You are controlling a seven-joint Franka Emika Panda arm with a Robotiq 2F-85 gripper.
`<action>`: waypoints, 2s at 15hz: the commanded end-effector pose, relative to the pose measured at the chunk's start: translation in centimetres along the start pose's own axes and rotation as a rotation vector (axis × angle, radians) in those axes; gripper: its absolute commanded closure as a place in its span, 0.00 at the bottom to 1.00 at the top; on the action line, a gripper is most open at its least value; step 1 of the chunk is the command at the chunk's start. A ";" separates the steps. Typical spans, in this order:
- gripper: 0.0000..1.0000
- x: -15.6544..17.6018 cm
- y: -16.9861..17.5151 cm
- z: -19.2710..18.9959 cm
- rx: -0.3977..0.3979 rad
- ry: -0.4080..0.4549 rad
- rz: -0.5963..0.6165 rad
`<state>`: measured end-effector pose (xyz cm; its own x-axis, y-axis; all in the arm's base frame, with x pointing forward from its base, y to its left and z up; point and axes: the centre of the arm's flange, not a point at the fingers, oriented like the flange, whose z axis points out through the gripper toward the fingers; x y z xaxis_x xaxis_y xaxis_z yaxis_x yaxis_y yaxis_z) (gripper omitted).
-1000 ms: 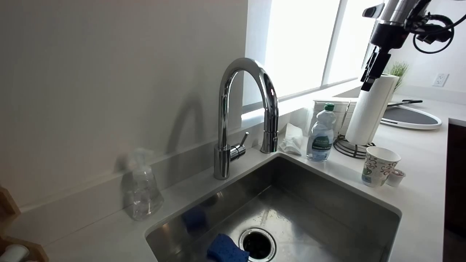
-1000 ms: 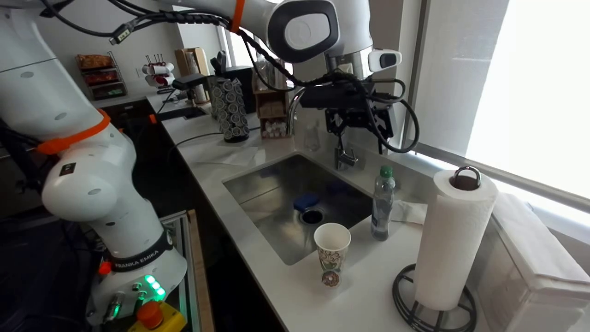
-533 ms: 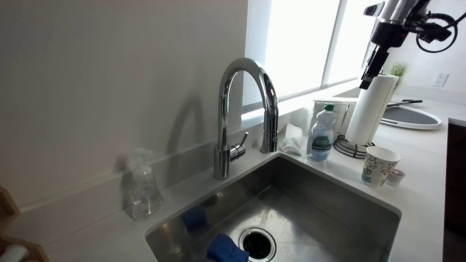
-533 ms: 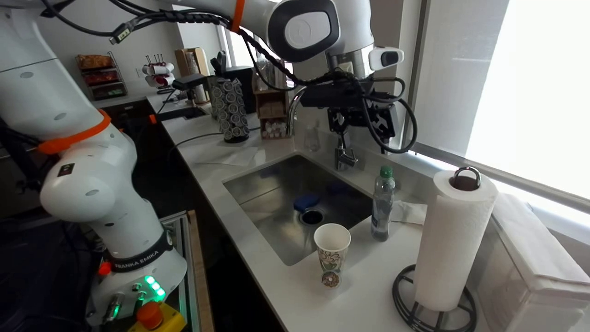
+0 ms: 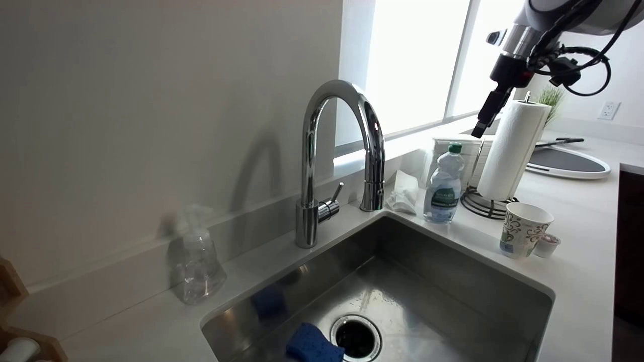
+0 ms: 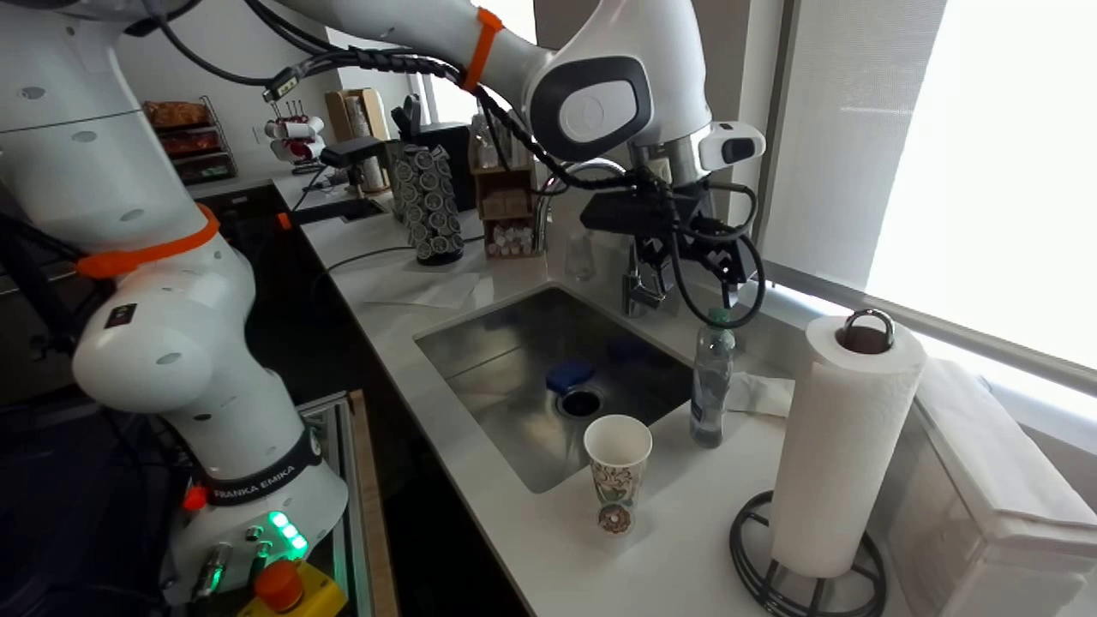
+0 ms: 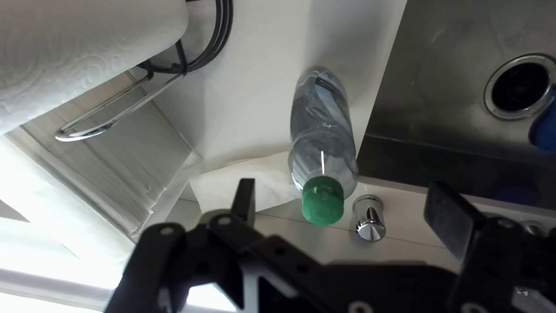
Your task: Move the dishwashing liquid bottle backwards.
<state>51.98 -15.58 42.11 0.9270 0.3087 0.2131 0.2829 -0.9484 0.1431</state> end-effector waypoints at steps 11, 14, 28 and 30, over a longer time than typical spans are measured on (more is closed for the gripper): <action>0.08 2.1 0.7 5.1 0.058 0.068 0.107; 0.21 2.4 1.2 5.4 0.062 0.082 0.127; 0.37 4.2 1.0 6.5 0.099 0.035 0.244; 0.45 4.2 0.8 6.4 0.104 0.002 0.255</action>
<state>57.16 -15.62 36.99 0.9562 0.0888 0.2789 0.0898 -0.9959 0.0091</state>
